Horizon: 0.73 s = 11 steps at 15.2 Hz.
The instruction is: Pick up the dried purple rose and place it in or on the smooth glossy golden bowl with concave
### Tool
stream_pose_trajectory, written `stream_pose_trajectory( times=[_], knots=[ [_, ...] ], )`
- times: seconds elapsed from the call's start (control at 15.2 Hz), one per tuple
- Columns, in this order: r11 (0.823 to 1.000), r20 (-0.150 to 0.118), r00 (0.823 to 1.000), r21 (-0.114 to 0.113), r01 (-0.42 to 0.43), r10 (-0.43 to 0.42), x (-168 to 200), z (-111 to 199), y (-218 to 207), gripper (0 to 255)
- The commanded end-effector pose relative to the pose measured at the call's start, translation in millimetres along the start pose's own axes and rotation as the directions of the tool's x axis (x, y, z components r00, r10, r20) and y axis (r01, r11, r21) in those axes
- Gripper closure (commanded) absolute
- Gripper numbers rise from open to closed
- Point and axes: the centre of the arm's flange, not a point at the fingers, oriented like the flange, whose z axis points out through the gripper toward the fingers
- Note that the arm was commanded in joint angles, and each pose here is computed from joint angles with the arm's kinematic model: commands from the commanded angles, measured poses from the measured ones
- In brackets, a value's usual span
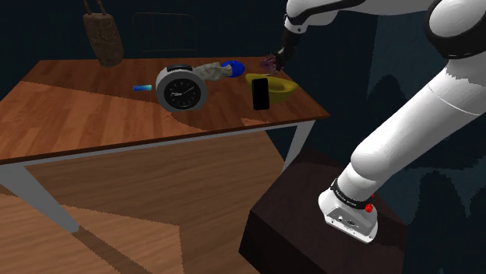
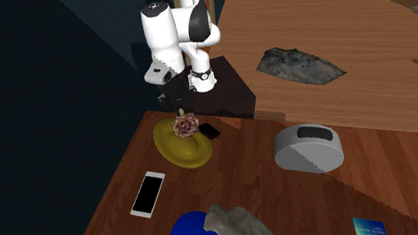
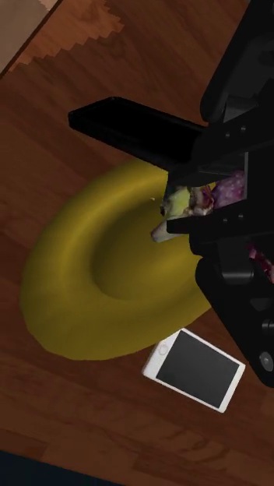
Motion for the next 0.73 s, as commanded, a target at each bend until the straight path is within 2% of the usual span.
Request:
stream_pose_trajectory(
  times=[0.0, 0.07, 0.66],
  knots=[
    [1.0, -0.001, 1.0, 0.0, 0.002, -0.002, -4.5, 2.5, 26.0, 255],
    [1.0, -0.001, 1.0, 0.0, 0.002, -0.002, -7.6, 3.4, 39.7, 255],
    [1.0, -0.001, 1.0, 0.0, 0.002, -0.002, -14.4, 50.4, 38.3, 255]
  ],
)
